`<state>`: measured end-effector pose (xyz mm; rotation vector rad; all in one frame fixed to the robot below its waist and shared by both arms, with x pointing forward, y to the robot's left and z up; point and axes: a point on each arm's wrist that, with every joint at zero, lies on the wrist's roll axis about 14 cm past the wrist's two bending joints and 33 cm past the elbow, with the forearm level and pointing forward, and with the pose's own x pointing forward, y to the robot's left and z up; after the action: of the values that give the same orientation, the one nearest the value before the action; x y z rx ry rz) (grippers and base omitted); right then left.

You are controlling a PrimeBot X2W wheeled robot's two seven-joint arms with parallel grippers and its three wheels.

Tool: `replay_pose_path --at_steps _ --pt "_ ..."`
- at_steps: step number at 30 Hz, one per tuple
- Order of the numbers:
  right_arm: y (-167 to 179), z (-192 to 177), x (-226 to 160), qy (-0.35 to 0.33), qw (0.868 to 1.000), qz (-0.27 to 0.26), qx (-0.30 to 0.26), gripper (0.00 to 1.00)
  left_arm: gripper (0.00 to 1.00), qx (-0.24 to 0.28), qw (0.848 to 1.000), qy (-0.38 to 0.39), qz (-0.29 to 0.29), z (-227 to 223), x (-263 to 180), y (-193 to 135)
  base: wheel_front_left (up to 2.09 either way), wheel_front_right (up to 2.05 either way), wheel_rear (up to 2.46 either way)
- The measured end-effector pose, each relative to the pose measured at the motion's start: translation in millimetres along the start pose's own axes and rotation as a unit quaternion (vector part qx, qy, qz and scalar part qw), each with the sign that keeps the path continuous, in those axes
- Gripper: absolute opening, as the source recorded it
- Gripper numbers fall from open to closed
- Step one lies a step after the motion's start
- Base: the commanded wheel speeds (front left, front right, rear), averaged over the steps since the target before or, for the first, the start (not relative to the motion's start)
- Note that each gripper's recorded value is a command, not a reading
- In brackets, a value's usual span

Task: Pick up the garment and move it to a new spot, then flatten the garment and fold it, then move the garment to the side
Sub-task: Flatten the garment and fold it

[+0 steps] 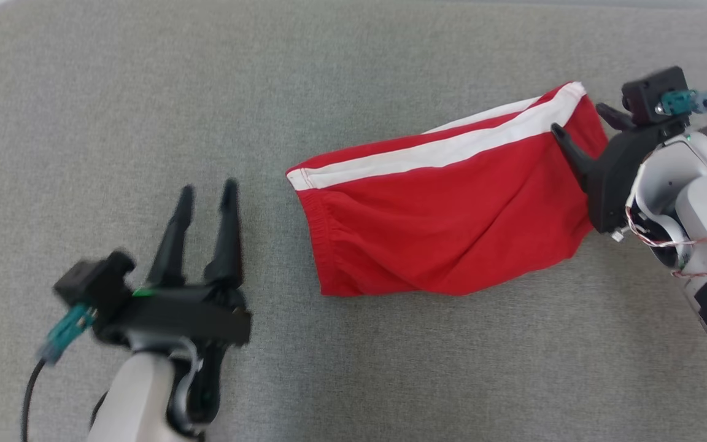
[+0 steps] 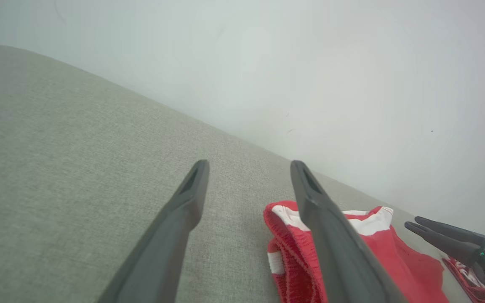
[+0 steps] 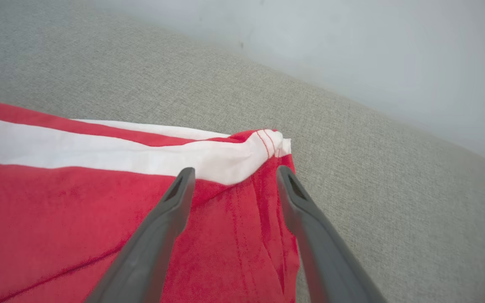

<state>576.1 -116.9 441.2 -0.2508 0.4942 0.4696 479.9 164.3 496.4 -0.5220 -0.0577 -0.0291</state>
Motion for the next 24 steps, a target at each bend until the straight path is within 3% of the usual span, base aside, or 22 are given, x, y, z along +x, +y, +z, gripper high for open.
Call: replay_pose_path --at_steps 9,24 --pt "-29 -27 -24 0.027 0.998 -0.041 0.049 1.0 1.0 0.081 0.996 -0.008 0.033 9 -57 29 0.0 0.0 0.0" --pt "-9 -56 21 0.078 0.988 -0.023 0.132 1.0 1.0 0.133 0.987 -0.037 0.081 37 -80 55 0.0 0.0 0.0"
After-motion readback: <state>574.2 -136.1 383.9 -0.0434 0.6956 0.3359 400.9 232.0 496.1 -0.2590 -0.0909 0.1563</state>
